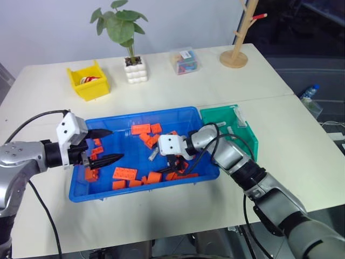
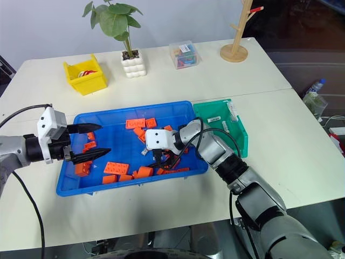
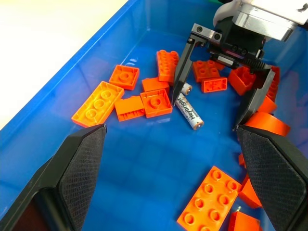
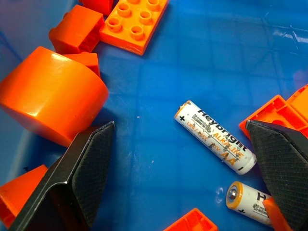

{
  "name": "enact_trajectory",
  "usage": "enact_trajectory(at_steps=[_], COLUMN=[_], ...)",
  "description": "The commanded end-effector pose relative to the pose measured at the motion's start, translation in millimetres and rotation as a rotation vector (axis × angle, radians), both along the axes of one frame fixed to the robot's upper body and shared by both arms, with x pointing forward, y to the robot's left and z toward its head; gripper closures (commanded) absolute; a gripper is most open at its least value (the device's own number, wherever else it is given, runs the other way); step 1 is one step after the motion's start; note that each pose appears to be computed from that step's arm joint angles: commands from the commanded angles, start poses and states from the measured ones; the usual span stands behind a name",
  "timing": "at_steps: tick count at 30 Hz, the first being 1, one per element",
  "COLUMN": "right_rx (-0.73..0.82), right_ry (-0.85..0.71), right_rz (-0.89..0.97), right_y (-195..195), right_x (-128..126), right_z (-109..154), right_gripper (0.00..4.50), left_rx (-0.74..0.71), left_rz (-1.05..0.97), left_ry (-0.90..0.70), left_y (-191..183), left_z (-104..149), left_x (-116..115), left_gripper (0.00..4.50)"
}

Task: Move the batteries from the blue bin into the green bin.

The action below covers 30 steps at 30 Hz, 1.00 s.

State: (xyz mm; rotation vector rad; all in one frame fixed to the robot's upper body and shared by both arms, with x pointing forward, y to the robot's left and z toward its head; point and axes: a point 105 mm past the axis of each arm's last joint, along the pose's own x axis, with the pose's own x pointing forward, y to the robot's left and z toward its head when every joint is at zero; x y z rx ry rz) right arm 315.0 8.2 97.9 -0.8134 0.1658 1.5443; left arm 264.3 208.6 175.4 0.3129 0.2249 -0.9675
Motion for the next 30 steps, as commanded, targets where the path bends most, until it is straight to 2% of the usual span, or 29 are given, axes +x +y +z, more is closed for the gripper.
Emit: enact_trajectory(at_steps=[1, 3, 10, 17, 20, 22, 25, 28, 30], right_rx=[-0.019, -0.024, -0.036, -0.024, 0.008, 0.038, 0.134, 0.221, 0.246], right_ry=[-0.008, -0.004, -0.001, -0.018, -0.045, -0.075, -0.135, -0.168, -0.175], right_rz=[-0.019, -0.029, -0.045, -0.063, -0.089, -0.113, -0.19, -0.277, -0.332], right_y=[-1.1, -2.1, -5.7, -5.2, -4.4, -5.7, -14.1, -31.4, -45.6], right_x=[7.6, 10.6, 14.2, 17.8, 24.7, 31.3, 44.4, 49.5, 49.7], right_z=[-5.0, -7.9, -15.0, -12.0, 2.7, 18.5, 68.3, 110.2, 125.6], right_gripper=[0.26, 0.9, 4.41, 4.41, 4.41, 4.41, 4.41, 4.41, 4.41], left_rx=[-0.007, -0.008, -0.016, -0.019, -0.017, -0.015, -0.038, -0.059, -0.096], left_rz=[-0.003, 0.005, 0.026, 0.029, 0.01, -0.006, -0.056, -0.082, -0.084], left_ry=[-0.052, -0.058, -0.076, -0.083, -0.072, -0.063, -0.044, -0.069, -0.091], left_y=[-1.5, -0.7, 1.3, 1.3, -1.5, -3.6, -9.9, -16.8, -21.4], left_z=[11.7, 12.4, 15.6, 17.1, 15.7, 14.7, 15.6, 19.2, 25.5], left_x=[-0.2, 0.7, 3.2, 4.6, 2.8, 1.4, -0.9, 7.5, 16.5], left_gripper=[0.0, 0.0, 0.0, 0.0, 0.0, 0.0, 0.0, 0.0, 0.0])
